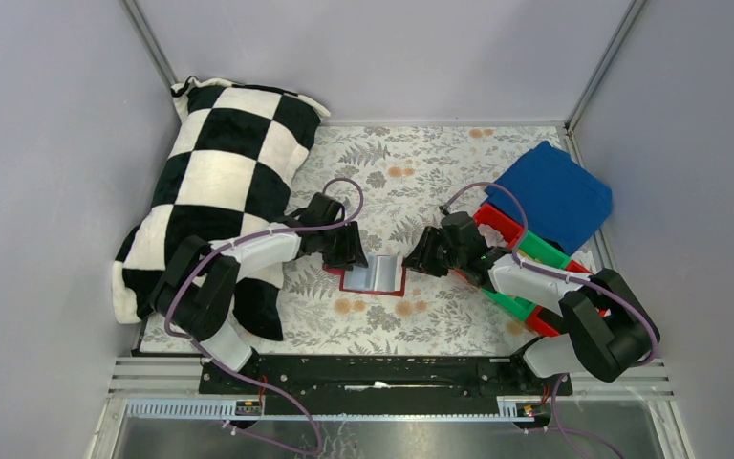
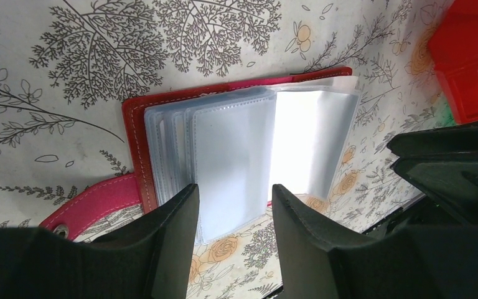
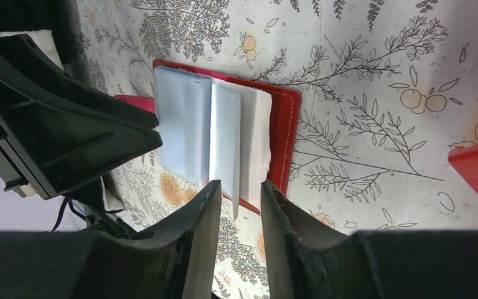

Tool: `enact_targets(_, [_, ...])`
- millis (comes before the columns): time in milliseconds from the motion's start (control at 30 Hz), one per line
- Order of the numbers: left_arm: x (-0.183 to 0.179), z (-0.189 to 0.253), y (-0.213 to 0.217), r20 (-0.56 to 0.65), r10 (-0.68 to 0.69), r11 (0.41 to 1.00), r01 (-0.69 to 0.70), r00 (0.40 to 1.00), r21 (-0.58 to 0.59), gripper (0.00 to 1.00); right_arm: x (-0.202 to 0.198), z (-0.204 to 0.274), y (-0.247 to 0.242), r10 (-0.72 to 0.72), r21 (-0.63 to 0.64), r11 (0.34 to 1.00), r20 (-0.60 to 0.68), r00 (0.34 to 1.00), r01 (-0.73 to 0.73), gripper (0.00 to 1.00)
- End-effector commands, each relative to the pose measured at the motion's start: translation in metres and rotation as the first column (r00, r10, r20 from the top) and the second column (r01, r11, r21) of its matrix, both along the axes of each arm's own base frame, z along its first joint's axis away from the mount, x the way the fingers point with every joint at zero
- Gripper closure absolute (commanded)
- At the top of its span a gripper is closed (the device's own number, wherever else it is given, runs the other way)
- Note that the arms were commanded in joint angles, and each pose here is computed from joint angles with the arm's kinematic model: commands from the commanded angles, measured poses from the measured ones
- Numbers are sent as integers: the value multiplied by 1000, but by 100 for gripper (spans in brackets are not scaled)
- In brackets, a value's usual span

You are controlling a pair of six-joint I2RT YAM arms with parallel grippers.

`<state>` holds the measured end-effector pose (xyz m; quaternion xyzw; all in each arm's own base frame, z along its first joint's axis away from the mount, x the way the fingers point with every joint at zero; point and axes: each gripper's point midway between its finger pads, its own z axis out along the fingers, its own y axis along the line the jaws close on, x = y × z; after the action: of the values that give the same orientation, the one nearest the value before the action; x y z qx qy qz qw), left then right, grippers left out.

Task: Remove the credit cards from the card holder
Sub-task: Remove the credit card from the card holder.

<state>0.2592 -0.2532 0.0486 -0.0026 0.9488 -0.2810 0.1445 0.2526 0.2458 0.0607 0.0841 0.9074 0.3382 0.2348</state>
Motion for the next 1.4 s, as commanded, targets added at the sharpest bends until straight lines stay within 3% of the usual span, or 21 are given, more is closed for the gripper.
enact_targets(0, [7, 3, -8, 22, -21, 999, 21, 1000, -28, 49, 7, 7, 1, -9, 17, 1000, 30, 999, 8, 63])
enact_targets(700, [-8, 2, -42, -34, -115, 986, 110, 993, -125, 48, 6, 3, -1, -22, 13, 1000, 24, 999, 21, 63])
enact_targets(900, [-7, 3, -45, -30, -119, 985, 114, 992, -128, 48, 9, -20, -32, -148, -124, 982, -28, 989, 144, 63])
enact_targets(1033, [-8, 1, -46, -36, -124, 985, 118, 992, -127, 48, 7, -32, -33, -111, -166, 981, -57, 992, 101, 62])
enact_targets(1233, [-7, 2, -47, -35, -125, 984, 120, 991, -131, 49, 0, -53, -7, 36, -103, 993, -143, 989, -51, 63])
enact_targets(1367, [-7, 4, -47, -32, -129, 984, 124, 991, -129, 49, -1, -60, -6, 22, -95, 995, -158, 987, -38, 73])
